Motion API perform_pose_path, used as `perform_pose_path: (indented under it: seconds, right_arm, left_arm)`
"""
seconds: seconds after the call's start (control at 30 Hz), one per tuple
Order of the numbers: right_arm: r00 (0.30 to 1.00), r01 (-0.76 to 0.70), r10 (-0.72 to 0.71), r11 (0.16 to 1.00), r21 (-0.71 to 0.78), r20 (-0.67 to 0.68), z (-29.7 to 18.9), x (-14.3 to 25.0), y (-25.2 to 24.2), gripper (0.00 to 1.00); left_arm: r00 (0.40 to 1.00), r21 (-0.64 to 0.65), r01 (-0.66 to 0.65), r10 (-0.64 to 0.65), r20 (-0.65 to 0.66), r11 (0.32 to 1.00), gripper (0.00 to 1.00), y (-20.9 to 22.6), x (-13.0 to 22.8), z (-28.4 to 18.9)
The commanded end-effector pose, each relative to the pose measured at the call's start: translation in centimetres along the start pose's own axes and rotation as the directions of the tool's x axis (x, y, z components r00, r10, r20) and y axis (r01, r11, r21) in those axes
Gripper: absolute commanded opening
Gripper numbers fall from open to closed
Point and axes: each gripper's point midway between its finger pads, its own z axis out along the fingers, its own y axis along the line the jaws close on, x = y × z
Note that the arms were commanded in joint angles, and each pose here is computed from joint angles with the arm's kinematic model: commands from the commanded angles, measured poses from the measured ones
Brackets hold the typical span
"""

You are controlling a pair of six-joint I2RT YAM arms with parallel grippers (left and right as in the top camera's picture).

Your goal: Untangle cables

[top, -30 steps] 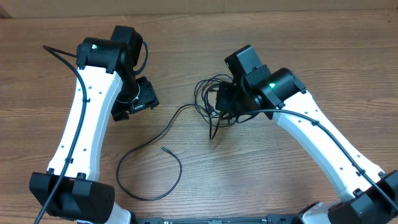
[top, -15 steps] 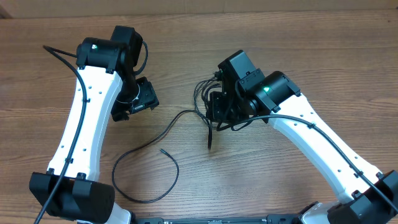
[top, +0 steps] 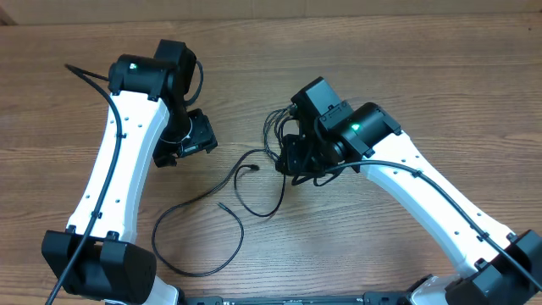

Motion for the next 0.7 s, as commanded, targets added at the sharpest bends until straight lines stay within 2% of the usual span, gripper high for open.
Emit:
perform_pose_path:
  seconds: [0.0,0.03,0.17,0.37,0.47,0.67]
  right_arm:
    - [1.0,-0.001,0.001,1.0,0.029,0.003,0.5,-0.2,-0.5,0.47]
    - [1.0,-0.001,0.001,0.999,0.049,0.015,0.5,-0.4,-0.9,0.53]
    - [1.0,-0.012,0.012,0.995,0.094,0.003,0.9,0.1,-2.1,0.66]
    - [0.994,-0.086,0.094,0.988,0.129,-0.057,3.6,2.2,-4.2,0.7]
    - [0.99,-0.1,0.107,0.992,0.082,-0.092,5.4,3.1,-4.3,0.72]
    - [0.969,-0.231,0.236,0.97,0.075,-0.071,8.4,3.6,-5.8,0.75]
  left_arm:
    - [1.0,-0.016,-0.021,0.02,-0.011,1.0,0.69,0.0,0.2,0.5]
    - [1.0,-0.016,-0.024,0.024,-0.012,1.0,0.68,0.0,0.2,0.5]
    - [0.999,-0.016,-0.051,0.05,-0.017,0.999,0.64,0.0,0.3,0.5]
    - [0.993,-0.02,-0.117,0.117,-0.02,0.993,0.64,-0.8,0.8,1.0]
    - [0.998,-0.012,-0.067,0.067,-0.002,0.998,0.7,-1.2,0.4,1.6]
    - [1.0,-0.003,-0.017,0.017,0.011,1.0,0.72,-1.5,0.1,1.9]
